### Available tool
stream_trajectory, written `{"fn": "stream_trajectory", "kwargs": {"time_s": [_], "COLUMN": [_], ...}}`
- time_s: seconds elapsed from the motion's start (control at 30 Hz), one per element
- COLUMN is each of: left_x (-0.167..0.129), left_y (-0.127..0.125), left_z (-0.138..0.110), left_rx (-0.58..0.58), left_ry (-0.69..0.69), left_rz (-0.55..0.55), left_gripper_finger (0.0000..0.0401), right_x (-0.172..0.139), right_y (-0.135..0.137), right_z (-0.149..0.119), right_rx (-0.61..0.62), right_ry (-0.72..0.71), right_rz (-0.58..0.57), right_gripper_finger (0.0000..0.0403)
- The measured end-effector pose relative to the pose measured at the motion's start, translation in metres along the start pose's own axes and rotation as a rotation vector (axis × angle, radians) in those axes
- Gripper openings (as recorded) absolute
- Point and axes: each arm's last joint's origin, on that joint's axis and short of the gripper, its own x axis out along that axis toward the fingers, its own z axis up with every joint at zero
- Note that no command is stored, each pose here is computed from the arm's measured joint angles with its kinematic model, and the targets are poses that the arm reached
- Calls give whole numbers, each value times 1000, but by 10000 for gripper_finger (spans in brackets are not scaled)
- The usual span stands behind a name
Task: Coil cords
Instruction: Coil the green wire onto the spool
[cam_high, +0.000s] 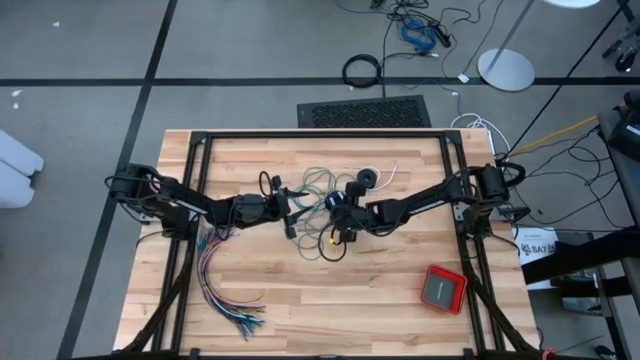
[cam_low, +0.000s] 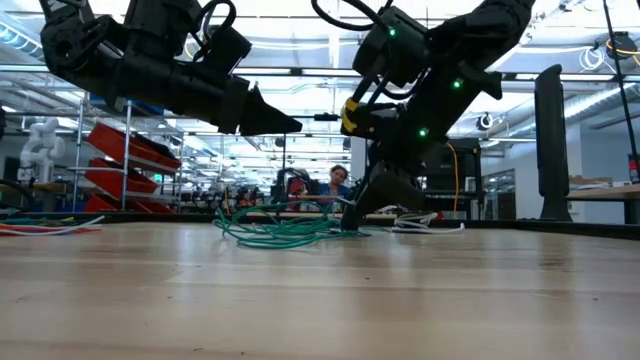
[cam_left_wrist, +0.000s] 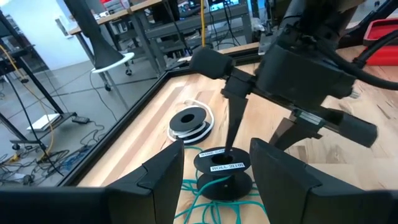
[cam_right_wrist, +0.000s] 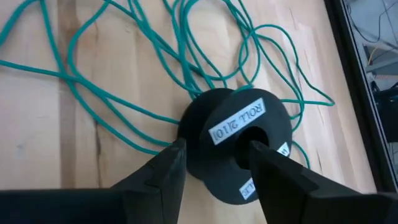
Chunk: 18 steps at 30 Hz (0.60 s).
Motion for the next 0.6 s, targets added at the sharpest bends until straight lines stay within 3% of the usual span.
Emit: {"fn": "stream_trajectory", "kwargs": {"time_s": [0.23, 0.5, 0.6], "left_x": [0, 0, 0], "left_y": [0, 0, 0], "left_z": [0, 0, 0], "left_rx": [0, -2, -2], "left_ry": [0, 0, 0], "left_rz": [0, 1, 0], "left_gripper_finger": [192, 192, 192], "right_x": [5, 4, 3], "right_y": [-7, -8, -9], "right_z": [-1, 1, 2], "right_rx": [24, -9, -16], "right_ry": [10, -5, -9], "right_rz": [27, 21, 14], "right_gripper_finger": [147, 22, 9]}}
